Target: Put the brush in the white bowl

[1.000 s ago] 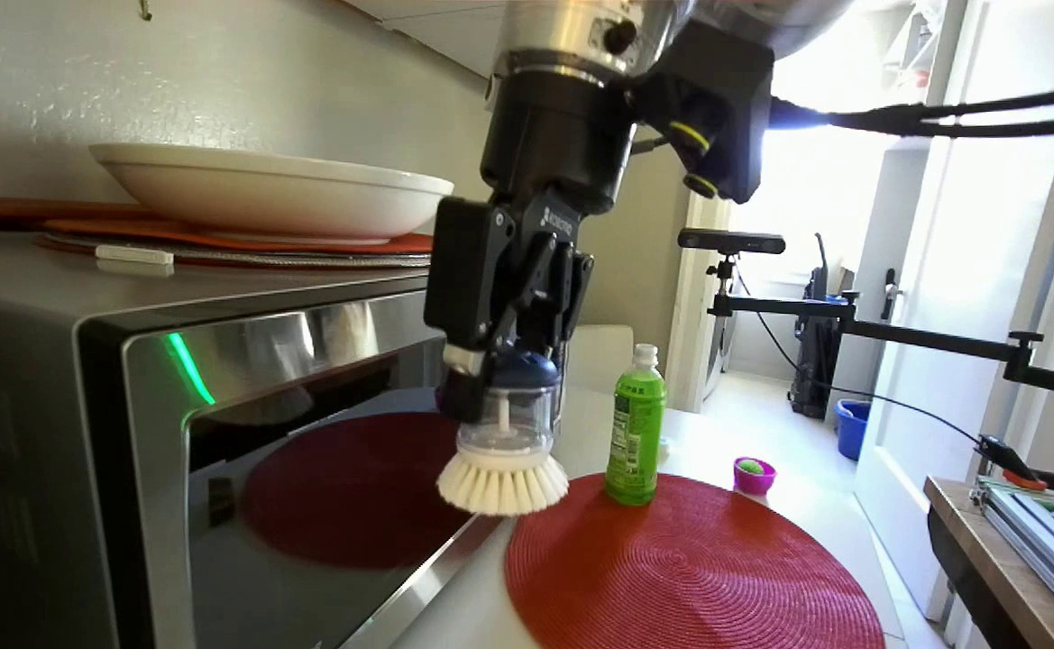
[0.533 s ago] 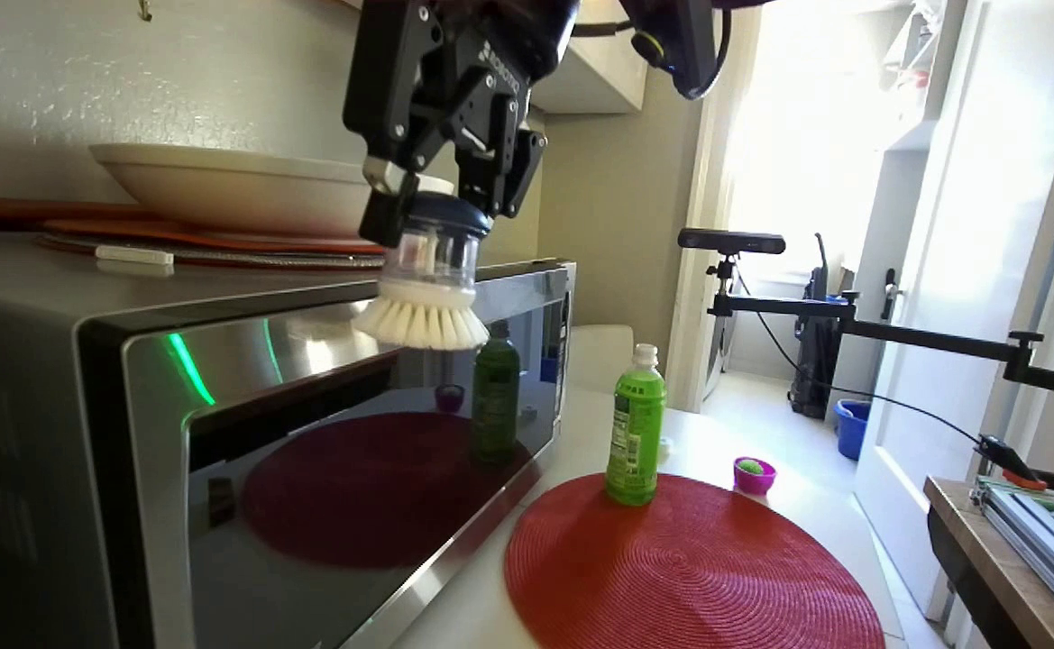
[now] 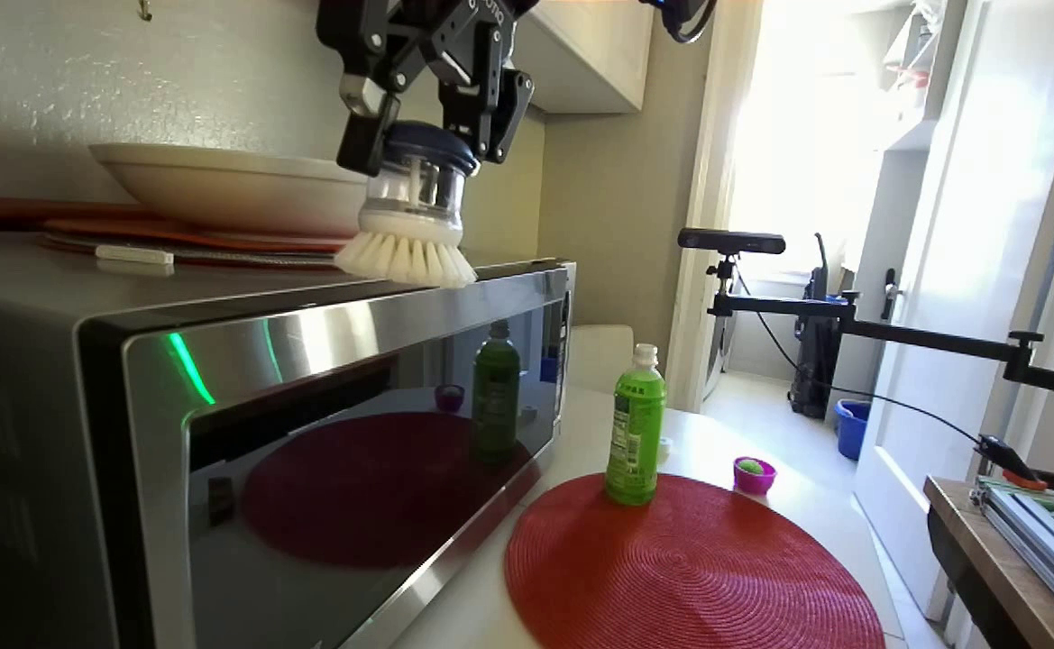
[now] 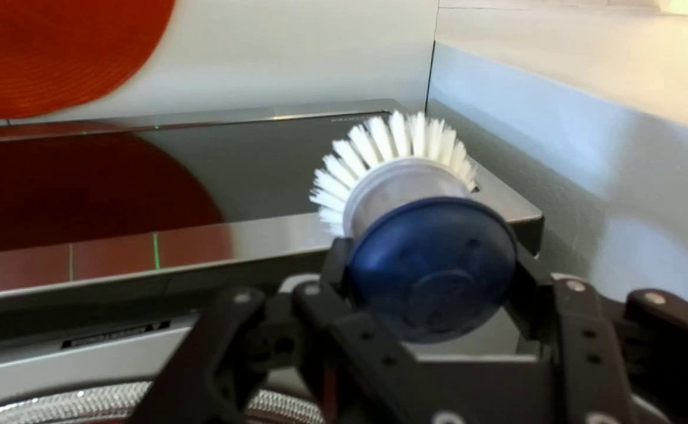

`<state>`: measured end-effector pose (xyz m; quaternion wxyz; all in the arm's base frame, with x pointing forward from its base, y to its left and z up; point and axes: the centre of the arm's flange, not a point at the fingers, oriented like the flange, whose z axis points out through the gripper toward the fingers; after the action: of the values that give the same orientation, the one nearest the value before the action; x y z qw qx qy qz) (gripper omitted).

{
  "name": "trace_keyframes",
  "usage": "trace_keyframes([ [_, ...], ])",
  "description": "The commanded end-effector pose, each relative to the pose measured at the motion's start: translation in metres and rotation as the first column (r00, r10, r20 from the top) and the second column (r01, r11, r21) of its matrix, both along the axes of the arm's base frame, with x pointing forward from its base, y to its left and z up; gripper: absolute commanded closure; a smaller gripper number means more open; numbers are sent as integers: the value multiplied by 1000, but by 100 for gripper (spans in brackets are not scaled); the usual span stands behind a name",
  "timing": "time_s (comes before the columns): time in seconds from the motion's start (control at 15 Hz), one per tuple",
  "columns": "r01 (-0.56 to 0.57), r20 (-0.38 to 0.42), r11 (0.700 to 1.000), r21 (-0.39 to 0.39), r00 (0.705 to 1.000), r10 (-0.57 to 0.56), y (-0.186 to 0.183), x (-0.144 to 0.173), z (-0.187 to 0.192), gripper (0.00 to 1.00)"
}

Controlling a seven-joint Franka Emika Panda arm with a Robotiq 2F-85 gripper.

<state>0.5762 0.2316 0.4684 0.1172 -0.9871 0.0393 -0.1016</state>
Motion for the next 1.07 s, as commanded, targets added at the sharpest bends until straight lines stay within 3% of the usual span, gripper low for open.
trace_keyframes([
  [0.0, 5, -8, 1000, -14, 1000, -5, -6, 28, 13, 63],
  [0.4, 55, 16, 997, -48, 998, -55, -33, 77, 30, 63],
  [0.73, 4, -33, 999, -34, 999, -5, -27, 78, 50, 63],
  [1.0, 10, -8, 998, -54, 1000, -10, -28, 82, 79, 63],
])
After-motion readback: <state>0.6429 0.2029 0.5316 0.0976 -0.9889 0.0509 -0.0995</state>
